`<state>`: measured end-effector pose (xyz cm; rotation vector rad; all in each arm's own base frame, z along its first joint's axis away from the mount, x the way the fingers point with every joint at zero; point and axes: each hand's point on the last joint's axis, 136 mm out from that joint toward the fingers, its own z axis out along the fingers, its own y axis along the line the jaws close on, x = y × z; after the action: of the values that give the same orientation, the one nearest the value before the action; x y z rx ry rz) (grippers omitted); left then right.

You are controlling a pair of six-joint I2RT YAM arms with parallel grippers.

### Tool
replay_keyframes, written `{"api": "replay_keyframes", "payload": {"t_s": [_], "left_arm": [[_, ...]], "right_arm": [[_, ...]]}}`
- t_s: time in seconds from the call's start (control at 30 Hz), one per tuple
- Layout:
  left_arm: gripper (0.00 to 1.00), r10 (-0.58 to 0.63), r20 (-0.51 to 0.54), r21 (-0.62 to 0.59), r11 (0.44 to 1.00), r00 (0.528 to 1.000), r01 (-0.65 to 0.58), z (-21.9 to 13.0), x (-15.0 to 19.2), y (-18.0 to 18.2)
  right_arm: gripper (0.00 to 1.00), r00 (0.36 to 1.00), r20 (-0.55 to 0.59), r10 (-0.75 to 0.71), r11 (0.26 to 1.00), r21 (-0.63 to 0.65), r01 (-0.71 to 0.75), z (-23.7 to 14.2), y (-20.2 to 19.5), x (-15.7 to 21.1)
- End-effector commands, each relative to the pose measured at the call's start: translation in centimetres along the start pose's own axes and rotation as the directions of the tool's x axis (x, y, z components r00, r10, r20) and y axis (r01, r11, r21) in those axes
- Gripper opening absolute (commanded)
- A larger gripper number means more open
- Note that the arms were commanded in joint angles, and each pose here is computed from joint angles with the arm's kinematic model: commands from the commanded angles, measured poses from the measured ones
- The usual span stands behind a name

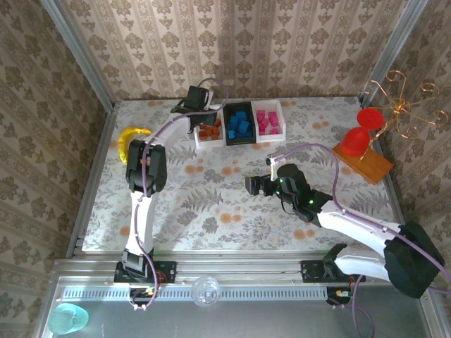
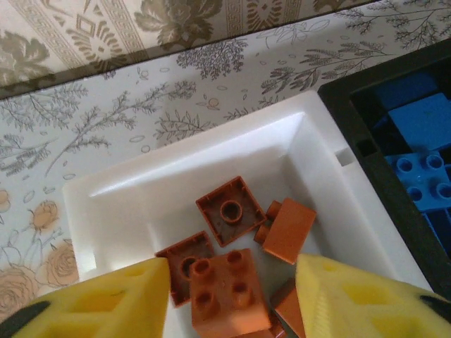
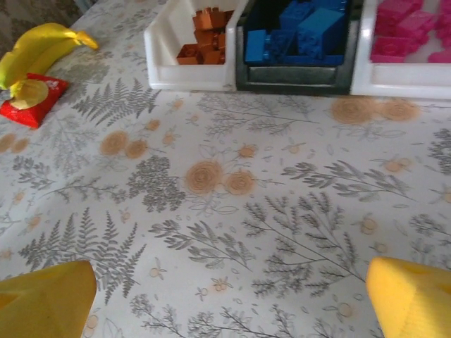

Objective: Sort the legos into containers by color
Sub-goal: Place the lego in the container, then reset both arms

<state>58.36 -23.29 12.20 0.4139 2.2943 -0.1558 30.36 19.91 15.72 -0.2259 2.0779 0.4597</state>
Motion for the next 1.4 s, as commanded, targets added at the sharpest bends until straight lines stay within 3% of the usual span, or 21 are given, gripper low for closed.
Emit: {"api": "replay_keyframes", "payload": {"t_s": [0.0, 0.13, 0.33, 0.7, 0.9, 0.97, 1.03, 1.37], "left_arm": [[0.58, 0.014, 0.031, 0.000, 1.000, 0.999, -0.014, -2.7, -2.5, 0.5], [0.67, -0.001, 0.092, 0.036, 0.999, 0.996, -0.002, -6.1, -4.3, -0.1], [0.79, -0.044, 0.214, 0.086, 0.996, 0.976, 0.026, -12.4, -3.2, -0.7], [0.98, -0.112, 0.382, -0.102, 0.982, 0.917, 0.162, -21.5, 7.3, 5.2], [1.00, -0.141, 0.344, -0.299, 0.921, 0.929, 0.250, -22.8, 13.5, 10.8], [1.00, -0.111, 0.340, -0.334, 0.914, 0.934, 0.230, -22.6, 14.9, 11.9], [1.00, -0.086, 0.353, -0.354, 0.909, 0.932, 0.218, -22.2, 16.0, 12.8], [1.00, -0.072, 0.347, -0.351, 0.915, 0.935, 0.201, -19.3, 18.0, 15.1]], "right_arm": [[1.00, 1.000, 0.029, -0.009, 0.994, 0.111, 0.006, -1.4, -1.7, -1.9], [1.00, 0.997, 0.054, -0.053, 0.985, 0.167, 0.044, -2.7, -2.6, -3.4], [1.00, 0.987, 0.109, -0.117, 0.952, 0.294, 0.080, -4.8, -4.5, -6.1], [1.00, 0.982, 0.090, -0.168, 0.813, 0.576, 0.087, -5.6, -11.7, -5.9], [1.00, 0.991, 0.089, -0.102, 0.738, 0.674, 0.015, -5.1, -17.7, -3.2], [1.00, 0.983, 0.094, -0.157, 0.733, 0.678, 0.053, -4.8, -18.2, -3.7], [1.00, 0.969, 0.105, -0.224, 0.728, 0.679, 0.095, -4.3, -18.8, -3.3], [1.00, 0.982, 0.083, -0.170, 0.786, 0.613, 0.084, -1.5, -21.3, -1.1]]}}
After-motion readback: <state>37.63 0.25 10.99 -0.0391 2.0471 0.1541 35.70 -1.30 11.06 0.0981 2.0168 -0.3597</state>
